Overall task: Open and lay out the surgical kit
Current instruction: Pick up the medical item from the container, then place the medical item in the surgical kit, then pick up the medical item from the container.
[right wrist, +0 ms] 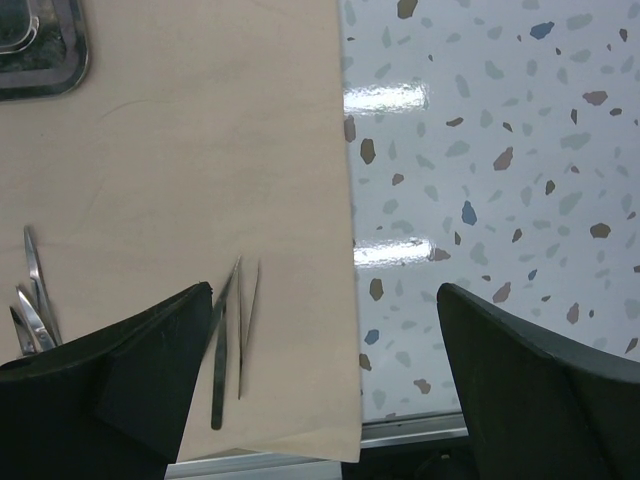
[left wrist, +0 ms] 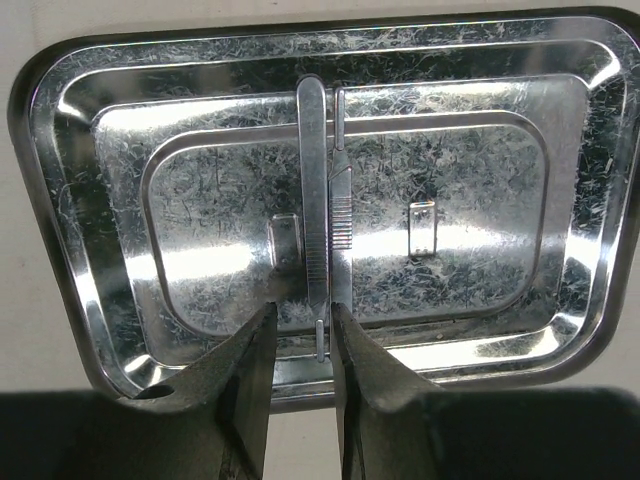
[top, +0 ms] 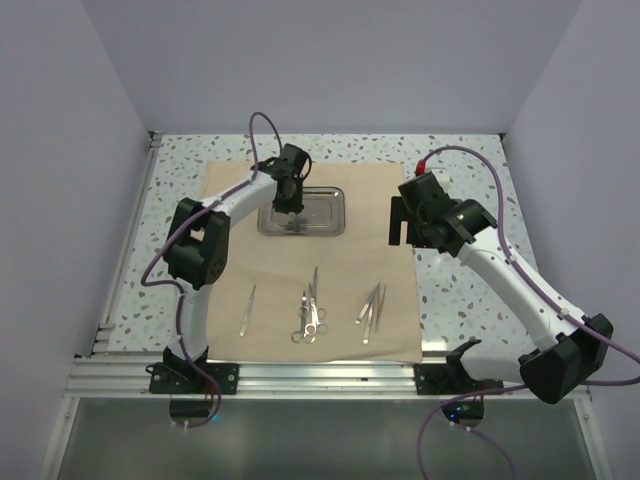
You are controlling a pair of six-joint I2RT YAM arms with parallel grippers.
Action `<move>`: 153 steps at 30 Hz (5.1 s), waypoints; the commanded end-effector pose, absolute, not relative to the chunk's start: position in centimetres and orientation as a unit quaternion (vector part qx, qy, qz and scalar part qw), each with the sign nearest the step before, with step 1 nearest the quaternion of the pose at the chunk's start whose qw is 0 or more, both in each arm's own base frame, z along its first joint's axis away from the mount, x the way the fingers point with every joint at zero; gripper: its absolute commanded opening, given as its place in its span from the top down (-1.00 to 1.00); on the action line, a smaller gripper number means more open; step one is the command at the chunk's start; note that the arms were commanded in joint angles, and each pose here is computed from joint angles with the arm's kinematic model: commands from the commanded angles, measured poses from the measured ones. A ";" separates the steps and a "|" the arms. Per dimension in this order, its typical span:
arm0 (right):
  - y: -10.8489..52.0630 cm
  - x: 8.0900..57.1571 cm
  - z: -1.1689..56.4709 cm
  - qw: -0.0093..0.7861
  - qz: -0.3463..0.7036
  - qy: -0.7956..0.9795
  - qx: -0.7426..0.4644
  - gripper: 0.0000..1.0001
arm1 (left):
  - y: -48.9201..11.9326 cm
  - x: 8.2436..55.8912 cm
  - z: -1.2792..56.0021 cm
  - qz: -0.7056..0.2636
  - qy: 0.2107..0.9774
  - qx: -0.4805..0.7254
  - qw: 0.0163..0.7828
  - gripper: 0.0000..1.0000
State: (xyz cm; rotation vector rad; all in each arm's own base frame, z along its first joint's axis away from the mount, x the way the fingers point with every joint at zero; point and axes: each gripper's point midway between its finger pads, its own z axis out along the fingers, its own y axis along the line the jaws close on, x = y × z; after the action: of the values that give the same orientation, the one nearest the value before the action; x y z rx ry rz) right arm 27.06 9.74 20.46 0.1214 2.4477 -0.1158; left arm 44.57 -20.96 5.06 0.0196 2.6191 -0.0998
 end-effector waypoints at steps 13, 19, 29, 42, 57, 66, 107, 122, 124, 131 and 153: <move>9.1 27.4 20.3 0.344 -0.053 0.936 0.047 -0.97 | -21.4 42.7 3.4 -0.017 0.971 0.024 0.236 0.43; 8.9 27.6 20.5 0.346 -0.052 0.935 0.050 -0.97 | -20.3 41.0 1.9 0.007 0.978 0.023 0.208 0.50; 9.0 27.8 20.8 0.350 -0.044 0.934 0.055 -0.97 | -19.2 38.0 -0.3 0.013 0.983 0.021 0.181 0.57; 8.9 27.7 21.1 0.354 -0.042 0.933 0.054 -0.97 | -21.1 40.7 -0.4 0.000 0.982 0.037 0.184 0.56; 7.9 26.9 21.0 0.355 -0.047 0.932 0.064 -0.97 | -20.4 38.6 -1.7 -0.002 0.986 0.047 0.161 1.00; 9.0 27.7 21.2 0.362 -0.024 0.931 0.051 -0.97 | -20.6 42.7 11.6 -0.010 0.957 0.048 0.286 1.00; 10.8 30.3 18.4 0.335 -0.029 0.942 0.019 -0.97 | -14.0 14.4 11.3 -0.057 0.988 -0.020 0.139 -0.14; 8.6 29.1 19.1 0.341 -0.052 0.938 0.034 -0.97 | -27.3 38.2 14.1 -0.064 0.924 0.200 0.318 -0.04; 8.3 28.7 18.9 0.334 -0.055 0.940 0.036 -0.97 | -29.2 40.5 14.0 -0.098 0.910 0.213 0.342 -0.02; 7.5 27.5 18.0 0.311 -0.067 0.947 0.034 -0.97 | -32.4 45.9 9.1 -0.121 0.890 0.274 0.345 0.02; 6.6 27.6 17.0 0.290 -0.080 0.953 0.037 -0.97 | -28.9 47.0 -1.0 -0.089 0.918 0.295 0.250 0.03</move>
State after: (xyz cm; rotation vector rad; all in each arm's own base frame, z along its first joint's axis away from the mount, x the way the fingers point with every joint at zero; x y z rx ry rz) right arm 27.06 6.77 16.41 0.1022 2.5621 -0.2086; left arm 47.80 -31.79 2.70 0.7888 2.3982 -0.2871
